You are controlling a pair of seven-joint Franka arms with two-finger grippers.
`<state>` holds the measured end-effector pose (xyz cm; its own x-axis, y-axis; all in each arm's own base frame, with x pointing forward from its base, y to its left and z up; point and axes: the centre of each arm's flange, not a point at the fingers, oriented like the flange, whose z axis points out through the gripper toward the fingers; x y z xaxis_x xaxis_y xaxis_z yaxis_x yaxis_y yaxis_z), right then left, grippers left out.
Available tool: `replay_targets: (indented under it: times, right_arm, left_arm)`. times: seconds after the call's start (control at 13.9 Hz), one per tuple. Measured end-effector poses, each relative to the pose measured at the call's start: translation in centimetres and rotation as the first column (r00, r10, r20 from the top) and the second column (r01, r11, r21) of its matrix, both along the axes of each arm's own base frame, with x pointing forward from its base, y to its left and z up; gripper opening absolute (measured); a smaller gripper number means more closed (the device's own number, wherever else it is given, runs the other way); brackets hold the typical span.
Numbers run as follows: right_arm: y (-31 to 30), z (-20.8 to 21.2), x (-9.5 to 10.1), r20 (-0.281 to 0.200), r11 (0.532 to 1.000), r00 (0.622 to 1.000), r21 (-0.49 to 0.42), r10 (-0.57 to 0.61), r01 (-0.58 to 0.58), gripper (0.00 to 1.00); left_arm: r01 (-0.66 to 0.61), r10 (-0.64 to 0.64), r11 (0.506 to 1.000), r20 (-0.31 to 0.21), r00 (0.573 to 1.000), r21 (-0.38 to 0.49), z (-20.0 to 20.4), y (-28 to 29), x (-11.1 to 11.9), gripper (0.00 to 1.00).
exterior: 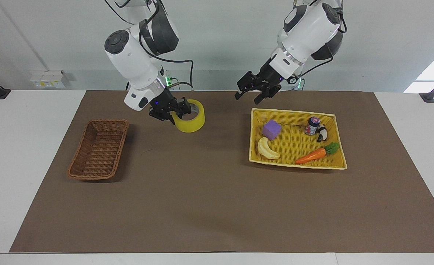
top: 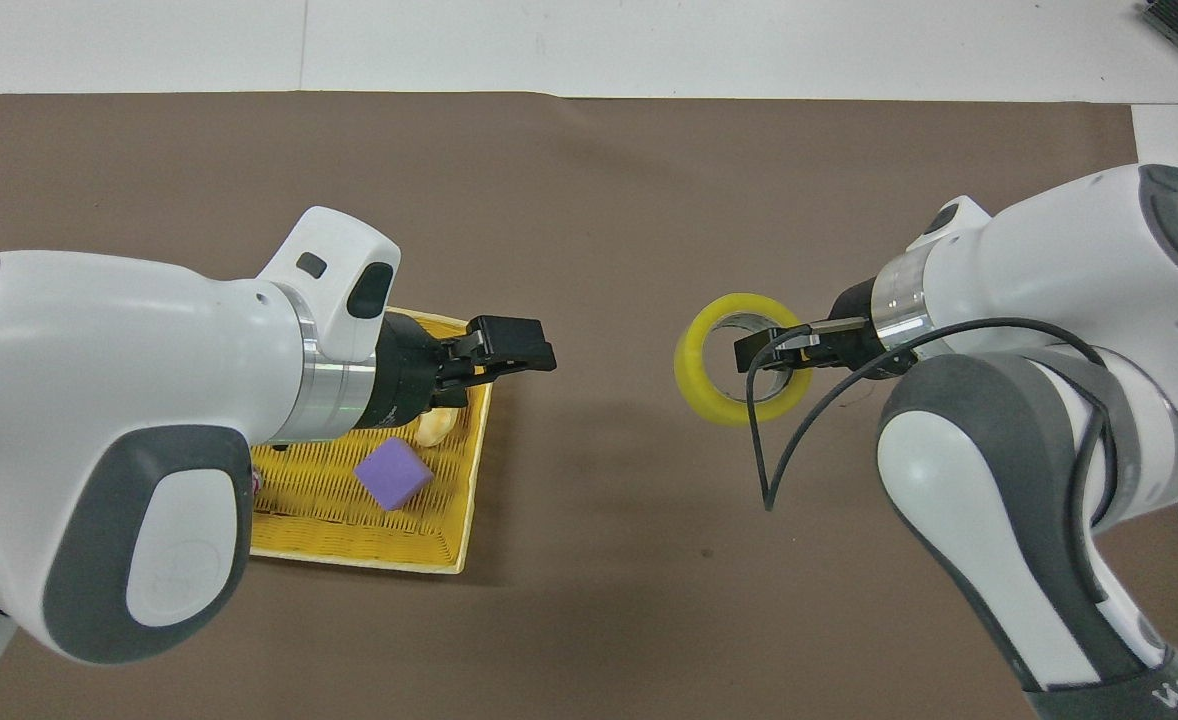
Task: Move tape to another basket
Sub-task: 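Carry the tape to the wicker basket while the left gripper withdraws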
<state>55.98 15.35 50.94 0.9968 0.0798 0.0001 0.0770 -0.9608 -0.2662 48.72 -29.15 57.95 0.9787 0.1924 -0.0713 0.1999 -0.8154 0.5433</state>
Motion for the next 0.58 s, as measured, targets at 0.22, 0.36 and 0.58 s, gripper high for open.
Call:
replay_targets:
  times: [0.22, 0.36, 0.58]
  right_arm:
    - [-7.7, -0.6, 1.5, 0.024, 0.997, 1.000, -0.071, -0.020, 0.022, 0.29]
    - [-15.4, -2.2, 2.0, 0.019, 0.996, 1.000, -0.092, -0.003, 0.005, 0.29]
    - [-23.7, -6.5, 2.4, -0.008, 0.987, 1.000, -0.157, 0.015, -0.016, 0.29]
  left_arm:
    - [0.052, -0.051, 0.994, -0.010, 0.999, 0.098, -1.0, 2.3, 0.5, 1.00]
    - [0.088, -0.086, 0.981, -0.021, 0.996, 0.173, -1.8, 6.6, 1.8, 1.00]
    - [0.120, -0.123, 0.954, -0.007, 0.992, 0.276, -2.6, 14.1, 3.9, 1.00]
